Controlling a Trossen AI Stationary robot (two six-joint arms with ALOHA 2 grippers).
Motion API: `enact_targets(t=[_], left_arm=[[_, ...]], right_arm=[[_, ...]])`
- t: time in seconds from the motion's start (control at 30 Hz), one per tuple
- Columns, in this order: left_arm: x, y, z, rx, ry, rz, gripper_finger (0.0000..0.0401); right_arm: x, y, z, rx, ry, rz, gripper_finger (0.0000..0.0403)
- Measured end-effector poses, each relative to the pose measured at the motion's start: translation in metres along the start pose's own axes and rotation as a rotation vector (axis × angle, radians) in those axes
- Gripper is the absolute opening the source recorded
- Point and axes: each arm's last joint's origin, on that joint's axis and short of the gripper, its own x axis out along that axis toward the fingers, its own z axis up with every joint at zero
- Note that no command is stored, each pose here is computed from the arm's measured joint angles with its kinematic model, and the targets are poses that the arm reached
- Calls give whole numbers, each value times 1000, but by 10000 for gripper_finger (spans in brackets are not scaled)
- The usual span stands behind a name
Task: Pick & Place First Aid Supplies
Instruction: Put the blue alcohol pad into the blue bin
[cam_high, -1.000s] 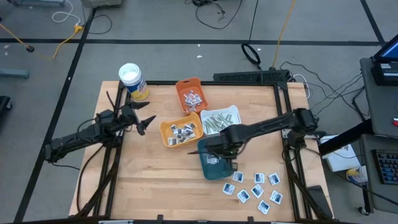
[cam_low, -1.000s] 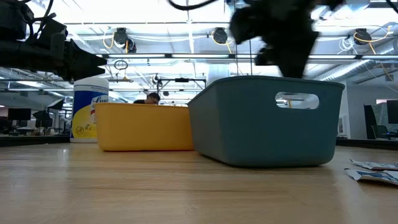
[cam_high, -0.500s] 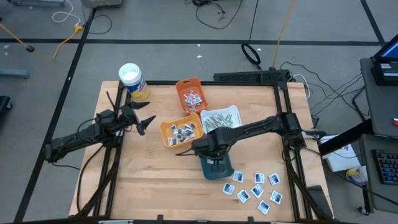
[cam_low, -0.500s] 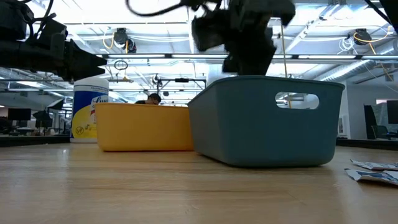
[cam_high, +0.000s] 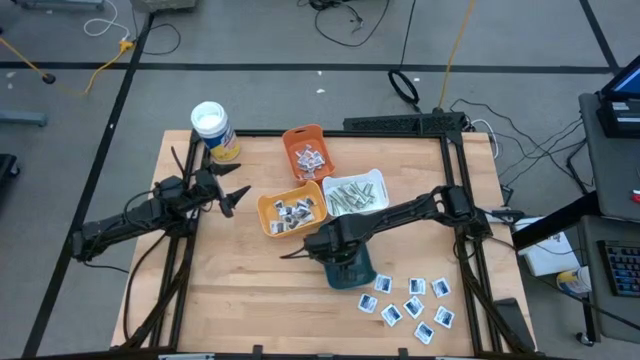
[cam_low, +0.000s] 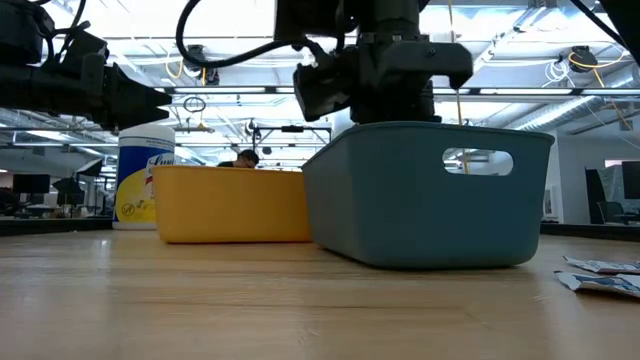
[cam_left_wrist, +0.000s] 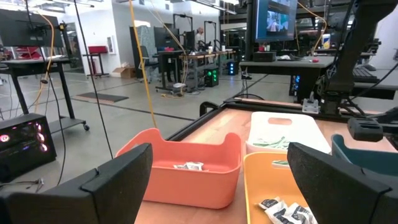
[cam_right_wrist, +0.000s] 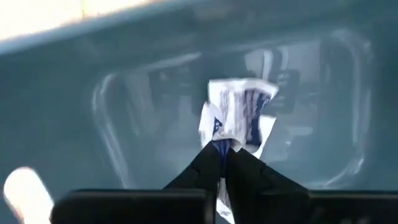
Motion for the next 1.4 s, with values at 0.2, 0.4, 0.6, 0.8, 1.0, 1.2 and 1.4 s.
enact_targets(t=[0.2, 0.4, 0.6, 0.8, 1.0, 1.2, 1.4], left_arm=[[0, 0, 0, 0, 0, 0, 379], [0, 0, 0, 0, 0, 0, 379], [0, 0, 0, 0, 0, 0, 379], [0, 0, 0, 0, 0, 0, 379], [0, 0, 0, 0, 0, 0, 379], [0, 0, 0, 0, 0, 0, 379], [0, 0, 0, 0, 0, 0, 379]], right_arm=[[0, -2, 0, 35, 3, -1, 99], [-23, -10, -2, 180, -58, 8, 206], [-36, -20, -4, 530, -85, 27, 237], [-39, -24, -5, 846, -89, 40, 225], [-33, -21, -25, 1009, -80, 48, 215], [-38, -12, -65, 1106, -78, 22, 215], [-35, 2, -111, 1143, -39, -3, 215]])
